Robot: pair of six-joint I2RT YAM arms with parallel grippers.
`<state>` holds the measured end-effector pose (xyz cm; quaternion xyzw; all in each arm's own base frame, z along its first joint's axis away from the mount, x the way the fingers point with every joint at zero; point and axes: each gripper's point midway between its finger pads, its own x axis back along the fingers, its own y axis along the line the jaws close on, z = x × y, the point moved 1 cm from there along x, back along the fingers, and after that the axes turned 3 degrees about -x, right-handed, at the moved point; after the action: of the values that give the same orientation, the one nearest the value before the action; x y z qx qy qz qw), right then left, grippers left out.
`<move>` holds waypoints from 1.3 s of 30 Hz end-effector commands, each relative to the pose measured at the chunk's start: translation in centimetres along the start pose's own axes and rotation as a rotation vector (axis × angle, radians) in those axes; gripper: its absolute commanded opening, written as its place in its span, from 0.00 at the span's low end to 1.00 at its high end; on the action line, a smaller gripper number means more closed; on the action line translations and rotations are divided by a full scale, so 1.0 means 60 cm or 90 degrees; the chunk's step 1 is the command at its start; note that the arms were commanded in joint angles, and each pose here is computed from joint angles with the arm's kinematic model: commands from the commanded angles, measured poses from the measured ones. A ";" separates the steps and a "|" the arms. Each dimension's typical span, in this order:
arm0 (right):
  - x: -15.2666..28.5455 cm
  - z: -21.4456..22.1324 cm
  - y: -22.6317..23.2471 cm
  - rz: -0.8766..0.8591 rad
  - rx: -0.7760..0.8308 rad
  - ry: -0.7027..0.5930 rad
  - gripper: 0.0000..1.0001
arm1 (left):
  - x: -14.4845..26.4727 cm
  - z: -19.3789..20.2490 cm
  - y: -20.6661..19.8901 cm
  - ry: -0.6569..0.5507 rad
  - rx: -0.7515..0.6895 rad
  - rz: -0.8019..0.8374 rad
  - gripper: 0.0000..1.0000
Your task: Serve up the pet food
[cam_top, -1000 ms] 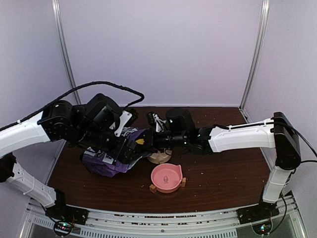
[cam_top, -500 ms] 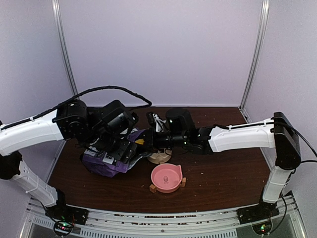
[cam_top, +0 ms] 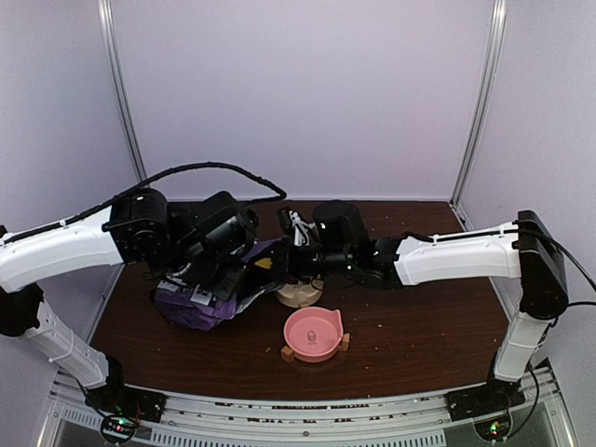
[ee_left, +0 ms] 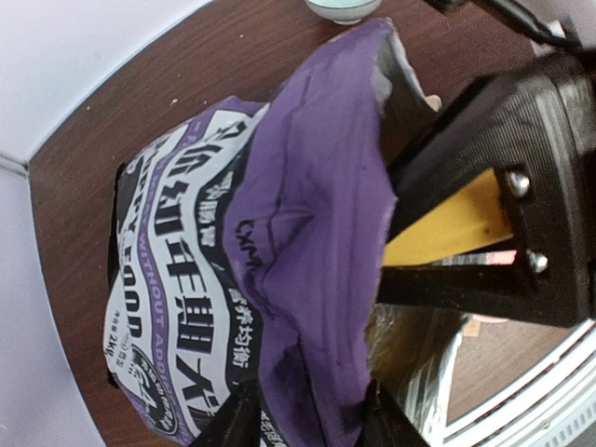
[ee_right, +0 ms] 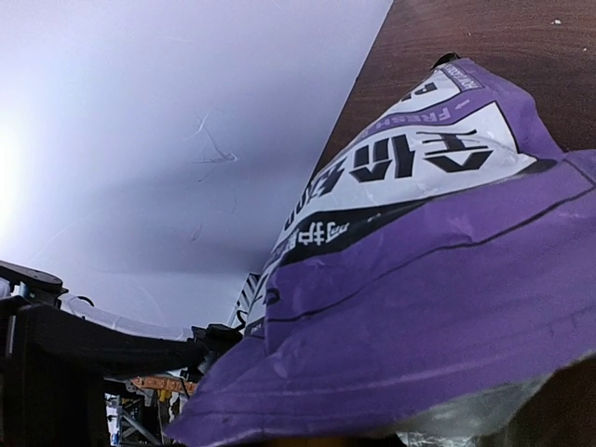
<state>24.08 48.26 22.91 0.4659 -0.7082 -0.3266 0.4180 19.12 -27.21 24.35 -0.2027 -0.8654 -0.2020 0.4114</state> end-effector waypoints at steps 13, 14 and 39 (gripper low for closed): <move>0.080 -0.012 0.058 -0.096 -0.001 -0.059 0.13 | 0.031 -0.038 0.045 -0.065 0.053 -0.062 0.00; 0.086 -0.010 0.058 -0.099 -0.006 -0.060 0.13 | 0.033 -0.039 0.050 -0.069 0.058 -0.065 0.00; 0.220 -0.027 0.044 -0.180 -0.153 -0.097 0.13 | 0.072 -0.081 0.089 -0.142 0.103 -0.088 0.00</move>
<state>22.19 37.57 28.13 0.4624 -0.6383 -0.4875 0.3758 21.44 -24.52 27.76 -0.1324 -0.9026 -0.1839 0.3660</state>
